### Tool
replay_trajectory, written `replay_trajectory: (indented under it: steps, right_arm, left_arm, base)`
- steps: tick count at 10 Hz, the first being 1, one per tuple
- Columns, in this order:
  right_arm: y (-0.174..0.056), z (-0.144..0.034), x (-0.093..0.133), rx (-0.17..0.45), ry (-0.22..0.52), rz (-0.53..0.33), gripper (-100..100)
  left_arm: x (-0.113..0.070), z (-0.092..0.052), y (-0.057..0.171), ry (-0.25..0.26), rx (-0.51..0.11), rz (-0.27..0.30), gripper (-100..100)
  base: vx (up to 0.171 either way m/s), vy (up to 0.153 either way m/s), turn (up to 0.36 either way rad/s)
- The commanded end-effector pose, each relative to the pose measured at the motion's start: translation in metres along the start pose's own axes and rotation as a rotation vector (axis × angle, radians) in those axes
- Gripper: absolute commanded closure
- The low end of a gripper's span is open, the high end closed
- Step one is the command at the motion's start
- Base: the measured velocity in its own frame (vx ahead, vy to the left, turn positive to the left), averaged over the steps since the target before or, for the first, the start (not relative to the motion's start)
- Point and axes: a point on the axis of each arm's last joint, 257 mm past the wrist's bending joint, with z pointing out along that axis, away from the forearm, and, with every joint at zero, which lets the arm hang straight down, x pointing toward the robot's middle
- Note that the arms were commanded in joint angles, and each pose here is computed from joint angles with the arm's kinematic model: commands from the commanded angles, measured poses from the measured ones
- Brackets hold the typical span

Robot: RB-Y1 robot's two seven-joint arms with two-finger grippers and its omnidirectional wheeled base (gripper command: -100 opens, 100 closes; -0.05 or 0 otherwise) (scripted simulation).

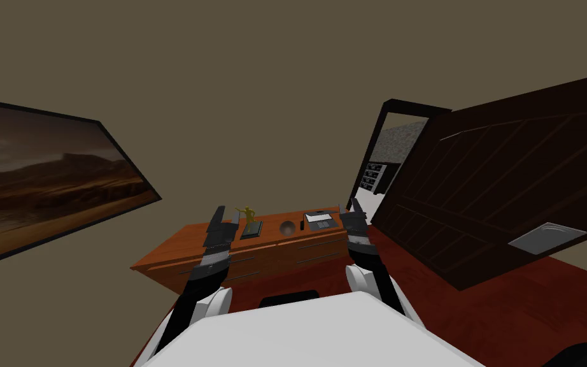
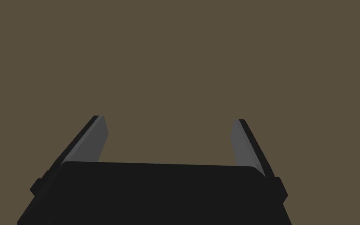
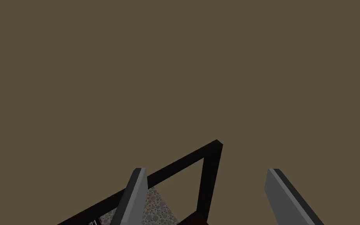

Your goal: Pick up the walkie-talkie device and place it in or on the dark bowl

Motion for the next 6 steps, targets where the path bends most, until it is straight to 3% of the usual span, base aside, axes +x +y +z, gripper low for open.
replay_trajectory:
  steps: [1, 6]
  right_arm:
    - [-0.005, 0.000, 0.003, 0.014, 0.028, -0.022, -100]
    - [-0.040, -0.003, 0.012, 0.099, 0.114, -0.135, -100]
  left_arm:
    - [0.000, 0.000, 0.000, 0.000, 0.000, 0.000, 0]
    - [0.000, 0.000, 0.000, 0.000, 0.000, 0.000, 0]
  base:
    - [-0.002, 0.001, 0.012]
    - [-0.010, 0.000, 0.032]
